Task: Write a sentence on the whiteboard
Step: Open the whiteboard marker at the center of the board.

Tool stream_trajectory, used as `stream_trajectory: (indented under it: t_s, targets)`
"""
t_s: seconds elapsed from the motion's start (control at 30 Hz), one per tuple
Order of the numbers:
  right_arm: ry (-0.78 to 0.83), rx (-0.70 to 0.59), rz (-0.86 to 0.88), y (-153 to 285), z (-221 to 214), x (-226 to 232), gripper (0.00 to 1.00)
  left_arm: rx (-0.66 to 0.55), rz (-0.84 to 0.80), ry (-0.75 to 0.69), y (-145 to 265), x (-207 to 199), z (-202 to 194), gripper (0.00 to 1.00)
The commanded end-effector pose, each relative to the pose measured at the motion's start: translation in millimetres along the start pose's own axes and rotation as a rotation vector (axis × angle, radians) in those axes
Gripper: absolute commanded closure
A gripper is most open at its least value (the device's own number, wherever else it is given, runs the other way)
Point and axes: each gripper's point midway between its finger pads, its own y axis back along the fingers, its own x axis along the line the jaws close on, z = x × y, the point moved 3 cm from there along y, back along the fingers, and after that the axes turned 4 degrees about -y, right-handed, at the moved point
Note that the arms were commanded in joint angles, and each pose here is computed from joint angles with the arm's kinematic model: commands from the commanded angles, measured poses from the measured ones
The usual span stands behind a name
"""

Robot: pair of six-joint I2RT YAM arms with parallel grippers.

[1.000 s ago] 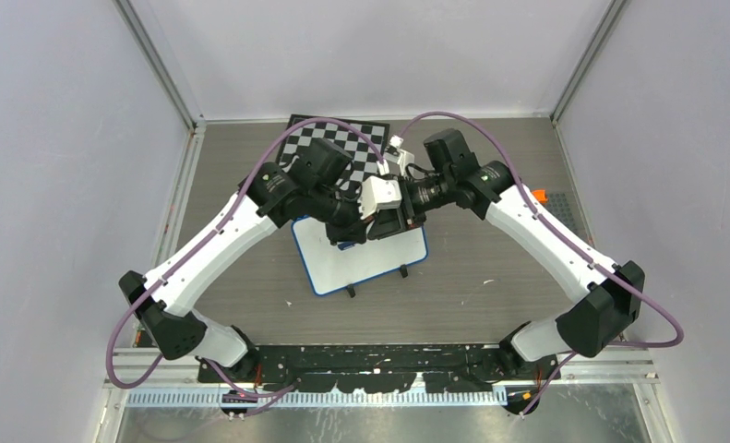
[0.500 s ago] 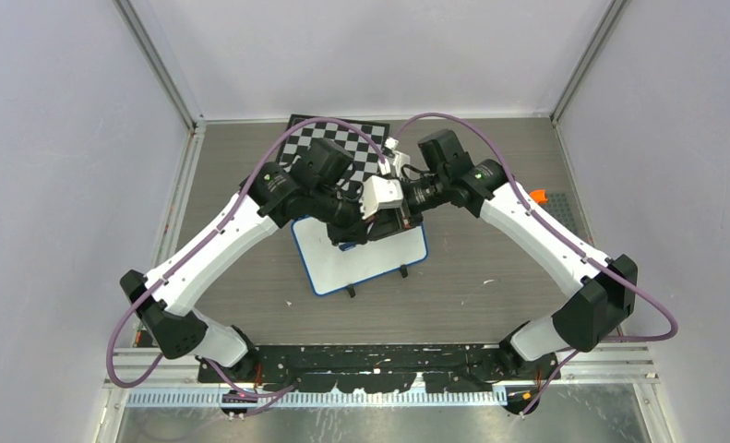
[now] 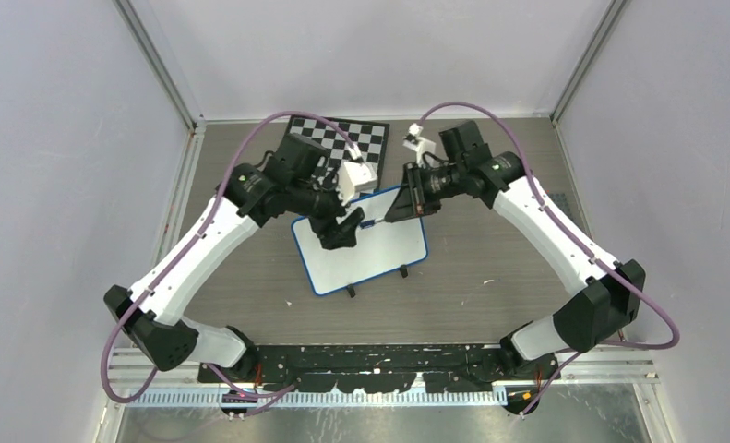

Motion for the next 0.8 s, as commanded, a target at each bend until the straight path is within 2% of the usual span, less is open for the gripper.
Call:
stream_trajectory:
  t_s: [0.0,0.07,0.17,0.23,0.37,0.43,0.5,0.63,0.77]
  targets:
    - [0.002,-0.162,-0.14,37,12,-2,1.0,-0.166,0.057,0.022,30,5,26,0.25]
    - [0.004,-0.211,-0.171,45,16,-5,1.0,-0.196,0.077,0.039,36,7,32,0.24]
    - [0.026,-0.249,-0.09,61,18,0,1.0,-0.214,0.137,0.101,33,17,35,0.24]
    - [0.024,-0.252,0.003,67,18,9,1.0,-0.225,0.131,0.089,28,18,34,0.23]
    - [-0.008,-0.156,0.146,67,7,24,1.0,-0.257,-0.027,0.064,20,-1,38,0.15]
    - [0.029,-0.087,0.228,69,1,33,1.0,-0.285,-0.124,0.052,21,-14,44,0.11]
    - [0.082,-0.077,0.243,73,-2,37,1.0,-0.311,-0.213,0.03,24,-26,49,0.1]
    - [0.136,-0.088,0.26,79,-3,46,1.0,-0.33,-0.297,0.058,19,-33,54,0.18]
    - [0.178,-0.06,0.307,79,-15,57,1.0,-0.318,-0.298,0.085,9,-29,54,0.27]
